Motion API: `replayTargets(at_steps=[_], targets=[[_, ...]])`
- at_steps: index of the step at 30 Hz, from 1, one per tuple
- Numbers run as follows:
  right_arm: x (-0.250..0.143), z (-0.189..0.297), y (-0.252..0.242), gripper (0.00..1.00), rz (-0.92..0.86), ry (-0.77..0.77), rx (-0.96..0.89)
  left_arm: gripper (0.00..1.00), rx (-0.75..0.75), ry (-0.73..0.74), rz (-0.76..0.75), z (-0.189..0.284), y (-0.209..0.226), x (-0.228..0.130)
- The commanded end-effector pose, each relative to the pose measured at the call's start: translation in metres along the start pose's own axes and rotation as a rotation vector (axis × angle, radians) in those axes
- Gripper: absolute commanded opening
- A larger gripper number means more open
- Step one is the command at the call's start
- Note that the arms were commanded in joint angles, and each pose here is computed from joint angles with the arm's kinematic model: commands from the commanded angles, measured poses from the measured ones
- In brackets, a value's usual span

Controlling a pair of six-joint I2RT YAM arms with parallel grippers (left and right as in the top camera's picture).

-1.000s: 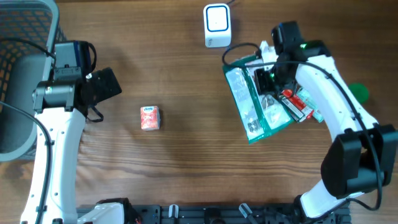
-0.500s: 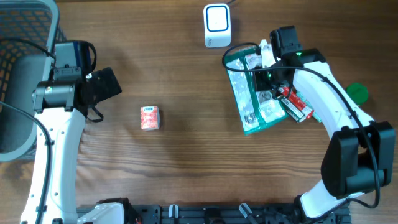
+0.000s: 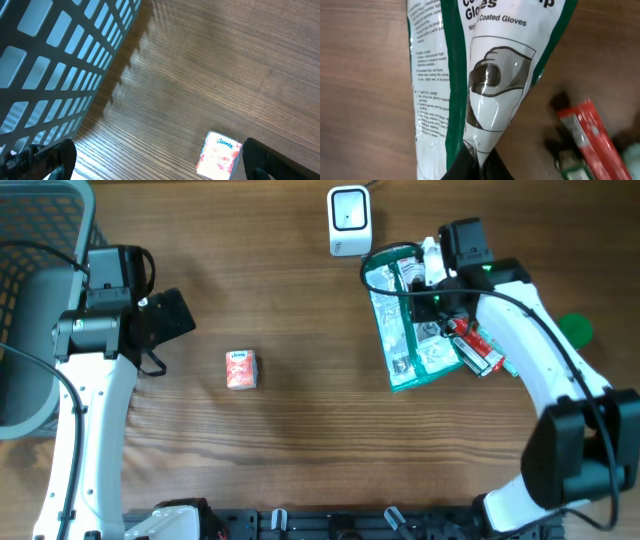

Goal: Scan the item barcode
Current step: 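Carry the gloves bag right and lay it on the table, then reach the right gripper left to the red Kleenex pack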

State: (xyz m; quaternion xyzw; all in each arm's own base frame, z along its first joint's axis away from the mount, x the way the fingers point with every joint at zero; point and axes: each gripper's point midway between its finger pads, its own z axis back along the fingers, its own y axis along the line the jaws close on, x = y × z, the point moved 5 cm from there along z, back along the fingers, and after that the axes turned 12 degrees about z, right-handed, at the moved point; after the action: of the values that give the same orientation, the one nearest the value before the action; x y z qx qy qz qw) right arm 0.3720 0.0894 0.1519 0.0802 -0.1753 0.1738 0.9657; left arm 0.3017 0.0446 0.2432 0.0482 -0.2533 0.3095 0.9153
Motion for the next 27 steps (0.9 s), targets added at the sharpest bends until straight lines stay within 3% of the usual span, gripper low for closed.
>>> replayTargets(at_steps=[1, 6, 8, 10, 11, 15, 23, 27], targets=[[-0.007, 0.032, -0.012, 0.04, -0.044, -0.004, -0.080, 1.00, 0.001, -0.032, 0.019, 0.007, 0.002, 0.006], [-0.050, 0.040, -0.043, 0.04, -0.127, 0.203, -0.295, 1.00, 0.001, -0.032, 0.019, 0.007, 0.002, 0.006], [-0.066, 0.048, -0.059, 0.11, -0.161, 0.281, -0.404, 1.00, 0.001, -0.032, 0.019, 0.007, 0.002, 0.006], [-0.069, 0.050, -0.064, 0.45, -0.176, 0.291, -0.414, 1.00, 0.001, -0.032, 0.019, 0.007, 0.002, 0.006], [-0.069, 0.050, -0.065, 0.49, -0.191, 0.287, -0.414, 1.00, 0.001, -0.032, 0.019, 0.007, 0.002, 0.006], [-0.061, 0.045, -0.060, 0.52, -0.219, 0.234, -0.345, 1.00, 0.001, -0.032, 0.019, 0.007, 0.002, 0.006], [-0.020, 0.033, 0.009, 0.45, -0.172, 0.037, 0.197, 1.00, 0.001, -0.032, 0.019, 0.007, 0.002, 0.006], [0.000, 0.031, 0.045, 0.45, -0.128, -0.033, 0.298, 1.00, 0.001, -0.032, 0.019, 0.007, 0.002, 0.006]])
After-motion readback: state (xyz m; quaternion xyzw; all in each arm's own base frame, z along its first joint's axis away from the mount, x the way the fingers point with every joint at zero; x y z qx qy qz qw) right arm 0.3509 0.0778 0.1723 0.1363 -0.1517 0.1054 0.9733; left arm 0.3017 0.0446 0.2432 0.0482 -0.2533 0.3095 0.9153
